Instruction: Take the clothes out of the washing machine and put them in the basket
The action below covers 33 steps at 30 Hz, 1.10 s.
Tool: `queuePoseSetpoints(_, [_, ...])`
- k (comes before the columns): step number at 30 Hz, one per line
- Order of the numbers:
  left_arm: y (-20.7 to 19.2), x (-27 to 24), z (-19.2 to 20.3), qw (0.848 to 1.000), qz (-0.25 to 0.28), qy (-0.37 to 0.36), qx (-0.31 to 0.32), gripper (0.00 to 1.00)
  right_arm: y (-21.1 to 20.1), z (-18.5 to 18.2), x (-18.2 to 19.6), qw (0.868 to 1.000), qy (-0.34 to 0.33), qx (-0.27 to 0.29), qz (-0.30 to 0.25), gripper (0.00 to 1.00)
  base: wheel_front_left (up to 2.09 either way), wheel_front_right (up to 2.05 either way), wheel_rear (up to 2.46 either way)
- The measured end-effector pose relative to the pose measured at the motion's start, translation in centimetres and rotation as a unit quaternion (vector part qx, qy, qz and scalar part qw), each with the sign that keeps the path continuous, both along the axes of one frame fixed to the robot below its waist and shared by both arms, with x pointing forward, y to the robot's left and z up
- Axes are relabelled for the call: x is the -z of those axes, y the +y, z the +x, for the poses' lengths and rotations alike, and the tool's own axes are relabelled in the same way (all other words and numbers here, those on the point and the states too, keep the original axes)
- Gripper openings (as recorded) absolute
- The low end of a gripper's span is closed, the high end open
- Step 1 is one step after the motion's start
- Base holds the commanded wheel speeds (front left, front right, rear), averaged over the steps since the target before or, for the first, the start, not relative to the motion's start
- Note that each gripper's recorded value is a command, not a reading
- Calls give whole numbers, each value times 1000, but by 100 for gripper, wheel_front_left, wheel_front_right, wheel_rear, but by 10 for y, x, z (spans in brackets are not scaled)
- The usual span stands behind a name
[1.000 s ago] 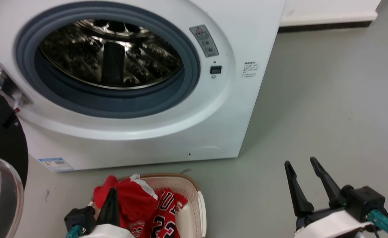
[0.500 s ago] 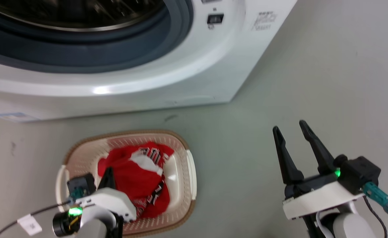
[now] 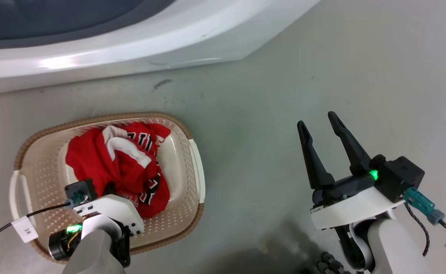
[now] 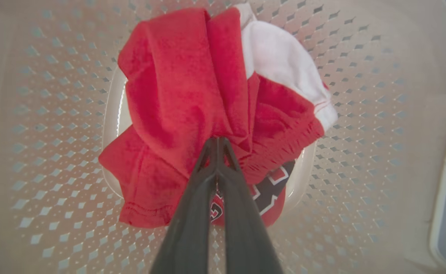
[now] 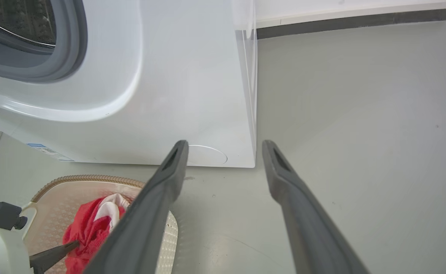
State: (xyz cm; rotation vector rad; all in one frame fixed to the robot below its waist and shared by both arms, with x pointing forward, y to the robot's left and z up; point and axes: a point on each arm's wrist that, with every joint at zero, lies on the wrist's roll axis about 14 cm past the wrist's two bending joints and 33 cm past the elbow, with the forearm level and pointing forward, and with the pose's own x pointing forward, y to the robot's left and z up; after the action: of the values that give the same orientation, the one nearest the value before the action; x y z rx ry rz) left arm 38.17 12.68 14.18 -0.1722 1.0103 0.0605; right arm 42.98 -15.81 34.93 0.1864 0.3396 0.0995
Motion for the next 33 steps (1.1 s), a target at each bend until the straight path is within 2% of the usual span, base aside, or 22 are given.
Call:
queuePoseSetpoints(4, [-4,15,-23,999,-2,47,-11,0,-3,-1,8,1000,10,2,-5,100,0,0,0])
queuePoseSetpoints(5, [-5,15,-29,998,-1,57,-14,18,-4,-2,8,1000,10,3,-5,100,0,0,0])
queuePoseSetpoints(6, [-5,14,-32,998,-1,63,-15,68,-4,-2,6,1000,8,4,-6,100,0,0,0])
queuePoseSetpoints(7, [-5,12,-33,998,0,63,-14,100,-5,-3,4,1000,6,5,-6,100,0,0,0])
queuePoseSetpoints(16, [-8,-42,-21,1000,-17,-4,-1,100,-17,-16,-38,999,-35,19,-26,100,0,0,0])
queuePoseSetpoints(22, [-3,-98,-2,995,-25,-98,-2,100,-23,-33,-80,996,-78,30,-33,100,0,0,0])
queuePoseSetpoints(29, [4,-167,12,976,-34,-214,-2,100,-27,-57,-117,992,-115,37,-37,100,0,0,0])
queuePoseSetpoints(33, [4,-219,29,953,-36,-300,6,100,-26,-68,-135,990,-133,37,-39,100,0,0,0])
